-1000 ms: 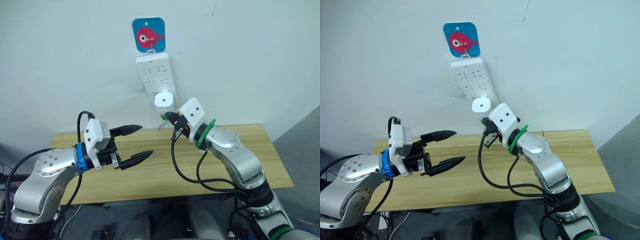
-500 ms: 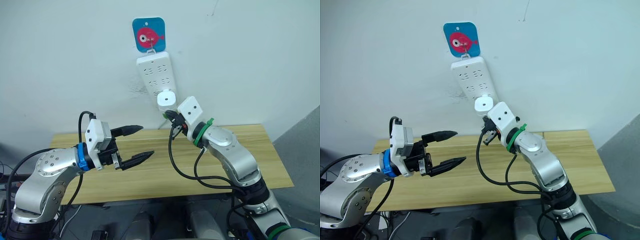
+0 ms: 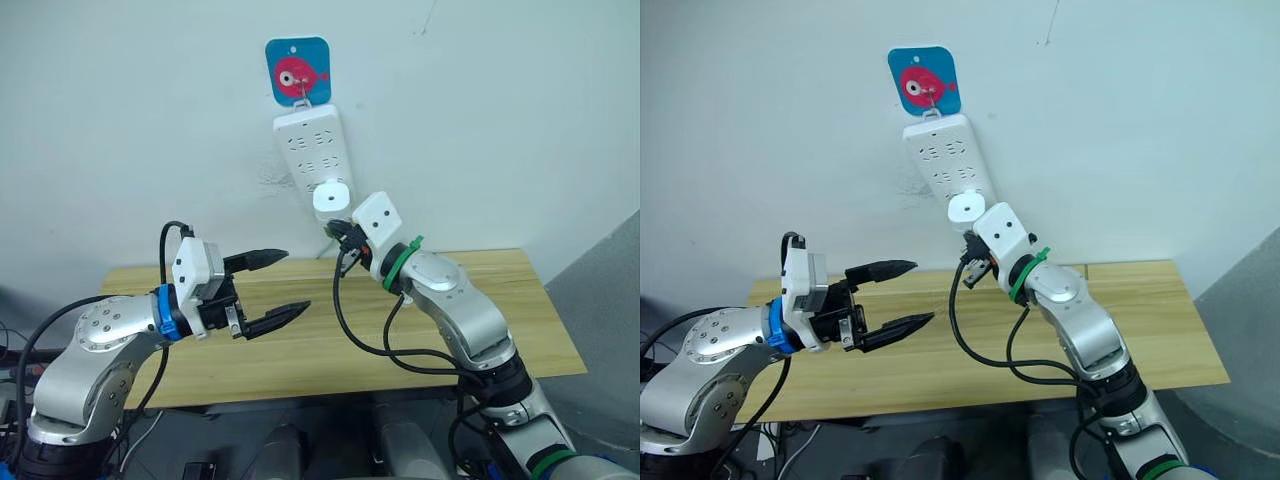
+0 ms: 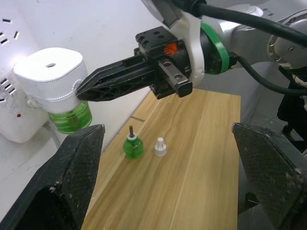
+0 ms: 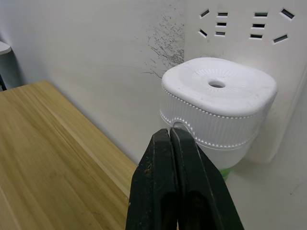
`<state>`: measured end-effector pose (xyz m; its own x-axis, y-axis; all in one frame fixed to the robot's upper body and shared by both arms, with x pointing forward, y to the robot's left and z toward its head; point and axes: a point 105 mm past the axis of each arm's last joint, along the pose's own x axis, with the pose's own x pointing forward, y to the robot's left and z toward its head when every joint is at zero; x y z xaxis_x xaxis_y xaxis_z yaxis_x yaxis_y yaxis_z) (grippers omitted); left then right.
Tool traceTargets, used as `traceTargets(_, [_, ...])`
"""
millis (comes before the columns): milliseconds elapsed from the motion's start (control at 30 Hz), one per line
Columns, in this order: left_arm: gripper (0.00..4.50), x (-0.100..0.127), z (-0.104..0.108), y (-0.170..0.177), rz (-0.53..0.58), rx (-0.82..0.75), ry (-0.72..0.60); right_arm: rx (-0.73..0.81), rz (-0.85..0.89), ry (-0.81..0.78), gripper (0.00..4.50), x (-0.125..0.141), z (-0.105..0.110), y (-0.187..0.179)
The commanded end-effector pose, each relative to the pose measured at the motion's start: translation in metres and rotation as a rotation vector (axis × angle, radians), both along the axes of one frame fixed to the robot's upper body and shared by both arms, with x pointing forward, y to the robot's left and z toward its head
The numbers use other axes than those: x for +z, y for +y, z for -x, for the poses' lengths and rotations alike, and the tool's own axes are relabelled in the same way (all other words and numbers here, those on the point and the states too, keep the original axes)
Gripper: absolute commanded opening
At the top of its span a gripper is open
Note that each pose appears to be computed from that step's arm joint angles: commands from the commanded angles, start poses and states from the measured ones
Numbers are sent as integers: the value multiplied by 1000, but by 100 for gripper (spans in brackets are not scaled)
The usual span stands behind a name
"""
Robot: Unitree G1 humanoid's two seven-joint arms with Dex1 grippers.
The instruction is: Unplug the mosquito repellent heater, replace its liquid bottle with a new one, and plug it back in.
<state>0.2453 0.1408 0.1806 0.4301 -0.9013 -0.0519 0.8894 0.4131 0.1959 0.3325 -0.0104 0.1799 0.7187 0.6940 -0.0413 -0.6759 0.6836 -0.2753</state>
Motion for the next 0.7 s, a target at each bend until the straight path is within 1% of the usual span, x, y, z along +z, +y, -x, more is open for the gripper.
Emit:
traceTargets(33, [450, 7, 1, -2, 2, -10, -41, -96, -44, -67, 5, 22, -14, -21])
traceTargets(100, [450, 7, 1, -2, 2, -11, -42, -84, -46, -59, 5, 22, -12, -21])
traceTargets(133, [450, 7, 0, -2, 3, -10, -42, -50, -47, -52, 5, 22, -8, -18])
traceTargets(233, [450, 6, -2, -1, 5, 8, -41, 91, -52, -37, 5, 25, 12, -6])
traceTargets(333, [450, 3, -4, 4, -12, 30, -26, 171, -19, -35, 5, 24, 28, -6])
traceTargets(433, [450, -2, -4, 12, -66, 48, -31, 231, 31, -46, 5, 25, 42, -15])
traceTargets(567, [450, -7, 2, 25, -109, 24, -46, 260, 97, -73, 5, 30, 52, -30])
traceTargets(667, [450, -12, -3, 46, -166, 48, -22, 257, 177, -107, 5, 34, 55, -50])
traceTargets(700, [450, -12, -6, 52, -176, 59, -22, 253, 200, -116, 21, 35, 55, -56])
